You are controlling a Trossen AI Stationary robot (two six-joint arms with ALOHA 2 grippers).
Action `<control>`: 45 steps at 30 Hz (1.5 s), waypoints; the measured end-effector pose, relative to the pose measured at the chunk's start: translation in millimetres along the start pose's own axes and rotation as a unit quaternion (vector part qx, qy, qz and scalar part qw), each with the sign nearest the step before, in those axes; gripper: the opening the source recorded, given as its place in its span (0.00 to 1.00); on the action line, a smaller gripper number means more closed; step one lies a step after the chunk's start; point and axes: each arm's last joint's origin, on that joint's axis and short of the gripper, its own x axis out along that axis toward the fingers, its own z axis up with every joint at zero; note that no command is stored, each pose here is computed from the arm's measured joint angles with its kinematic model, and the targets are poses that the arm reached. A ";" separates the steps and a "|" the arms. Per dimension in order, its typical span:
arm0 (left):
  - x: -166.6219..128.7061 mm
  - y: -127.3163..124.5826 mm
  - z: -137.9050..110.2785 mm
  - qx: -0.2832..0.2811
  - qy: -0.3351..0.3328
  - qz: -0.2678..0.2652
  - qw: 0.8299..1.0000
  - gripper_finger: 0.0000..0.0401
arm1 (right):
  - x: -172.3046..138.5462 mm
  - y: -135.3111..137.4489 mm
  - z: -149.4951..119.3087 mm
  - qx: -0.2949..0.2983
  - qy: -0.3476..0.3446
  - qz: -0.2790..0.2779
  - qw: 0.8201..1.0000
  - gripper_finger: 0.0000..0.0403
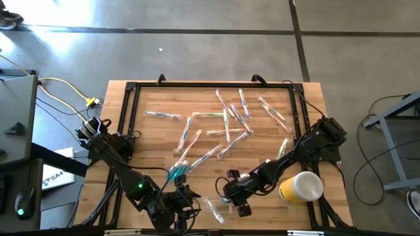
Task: Pick & Place toothbrushing station
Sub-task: Put the mouthwash into the transparent organizer, then put the blue toothbrush into the transparent organizer
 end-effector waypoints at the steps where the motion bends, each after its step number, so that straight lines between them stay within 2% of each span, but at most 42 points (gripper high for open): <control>1: 0.0 0.2 -0.3 -0.002 0.001 0.001 1.000 0.51 | -0.8 0.2 0.2 0.000 -0.001 0.000 1.000 0.30; 13: 0.0 1.2 -1.4 0.000 0.006 0.005 1.000 0.51 | -4.5 2.7 7.7 -0.011 -0.037 0.011 0.999 0.32; 18: 0.0 1.1 -1.9 -0.001 0.012 0.001 1.000 0.51 | -27.1 5.7 16.2 -0.014 -0.059 0.036 0.998 0.36; 23: -0.1 1.3 -2.8 -0.009 0.018 -0.001 1.000 0.51 | -54.2 9.8 21.0 -0.050 -0.067 0.082 0.993 0.38; 25: -1.3 0.3 -4.3 -0.008 0.020 -0.001 1.000 0.51 | -64.5 10.3 19.8 -0.055 -0.053 0.098 0.992 0.37; 28: -3.0 -1.2 -6.4 -0.012 0.024 -0.002 1.000 0.51 | -82.6 8.7 11.1 -0.047 -0.011 0.090 0.995 0.36; 30: -4.7 -3.0 -8.1 -0.011 0.026 -0.004 1.000 0.51 | -93.6 4.7 3.8 -0.026 0.026 0.069 0.997 0.34; 34: -6.3 -4.7 -9.4 -0.009 0.023 -0.004 1.000 0.51 | -107.6 -7.2 -9.9 0.026 0.078 -0.027 0.996 0.31; 37: -6.7 -5.0 -9.5 -0.009 0.021 -0.003 1.000 0.51 | -109.4 -14.8 -16.0 0.019 0.084 -0.120 0.989 0.29; 39: -6.7 -4.9 -9.6 -0.009 0.021 -0.003 1.000 0.51 | -107.1 -18.7 -15.8 0.005 0.075 -0.160 0.984 0.28; 42: -6.7 -5.0 -9.5 -0.009 0.021 -0.002 1.000 0.51 | -97.8 -24.7 -21.4 0.004 0.092 -0.177 0.980 0.28; 45: -6.6 -4.8 -9.5 -0.009 0.021 -0.002 1.000 0.51 | -88.2 -29.7 -27.2 0.012 0.108 -0.167 0.980 0.28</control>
